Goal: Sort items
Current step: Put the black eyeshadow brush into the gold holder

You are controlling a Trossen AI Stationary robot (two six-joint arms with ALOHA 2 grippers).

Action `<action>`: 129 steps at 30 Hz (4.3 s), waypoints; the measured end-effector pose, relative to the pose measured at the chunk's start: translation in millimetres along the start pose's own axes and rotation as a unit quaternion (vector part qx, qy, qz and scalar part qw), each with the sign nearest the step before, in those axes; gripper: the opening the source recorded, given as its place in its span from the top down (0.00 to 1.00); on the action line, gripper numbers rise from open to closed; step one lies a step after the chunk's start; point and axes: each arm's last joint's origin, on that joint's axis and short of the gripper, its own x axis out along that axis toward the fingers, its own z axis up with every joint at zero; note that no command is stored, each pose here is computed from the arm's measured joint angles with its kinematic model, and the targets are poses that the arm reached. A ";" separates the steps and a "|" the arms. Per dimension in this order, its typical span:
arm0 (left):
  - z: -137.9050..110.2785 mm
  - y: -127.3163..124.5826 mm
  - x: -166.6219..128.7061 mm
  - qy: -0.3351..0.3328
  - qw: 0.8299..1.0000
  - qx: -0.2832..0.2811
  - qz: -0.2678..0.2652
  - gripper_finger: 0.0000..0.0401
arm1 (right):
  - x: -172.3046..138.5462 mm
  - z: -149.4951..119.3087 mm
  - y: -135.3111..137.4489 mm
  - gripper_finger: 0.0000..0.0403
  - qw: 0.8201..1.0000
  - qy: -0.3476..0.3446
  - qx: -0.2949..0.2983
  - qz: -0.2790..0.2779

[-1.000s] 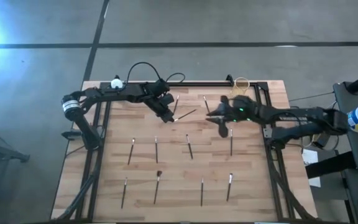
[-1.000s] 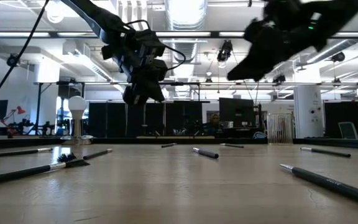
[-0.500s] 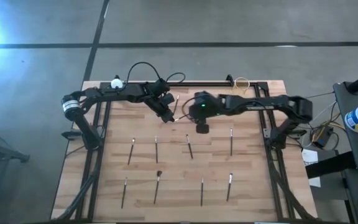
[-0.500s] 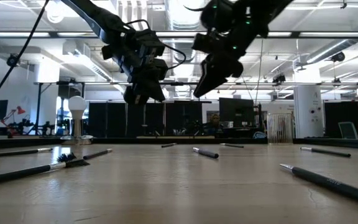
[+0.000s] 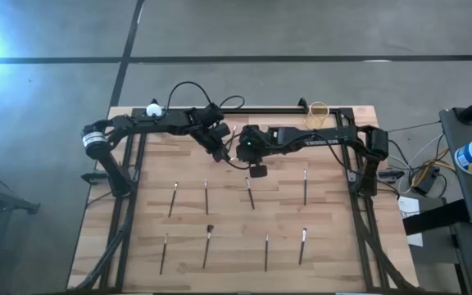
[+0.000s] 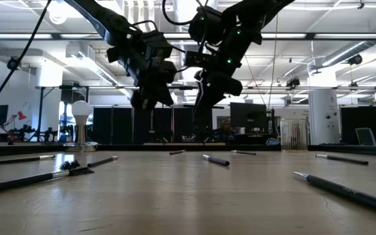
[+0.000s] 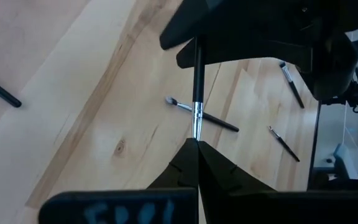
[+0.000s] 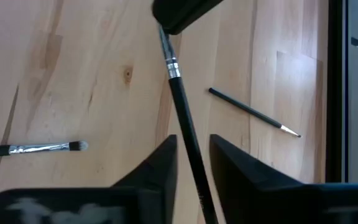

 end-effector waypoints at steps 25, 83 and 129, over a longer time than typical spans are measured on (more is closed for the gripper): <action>-19.2 -15.3 -41.4 -0.277 0.940 0.189 -0.055 0.79 | -62.0 -97.9 37.7 0.97 0.956 -0.183 0.216 -0.078; -82.0 18.7 -22.5 -0.388 0.899 0.184 -0.086 0.82 | -37.6 -266.3 -75.3 0.94 0.705 -0.180 0.500 -0.470; -134.9 -49.3 -18.2 -0.045 0.955 -0.086 0.280 0.96 | -82.4 -204.1 74.1 0.98 0.806 -0.343 0.433 -0.214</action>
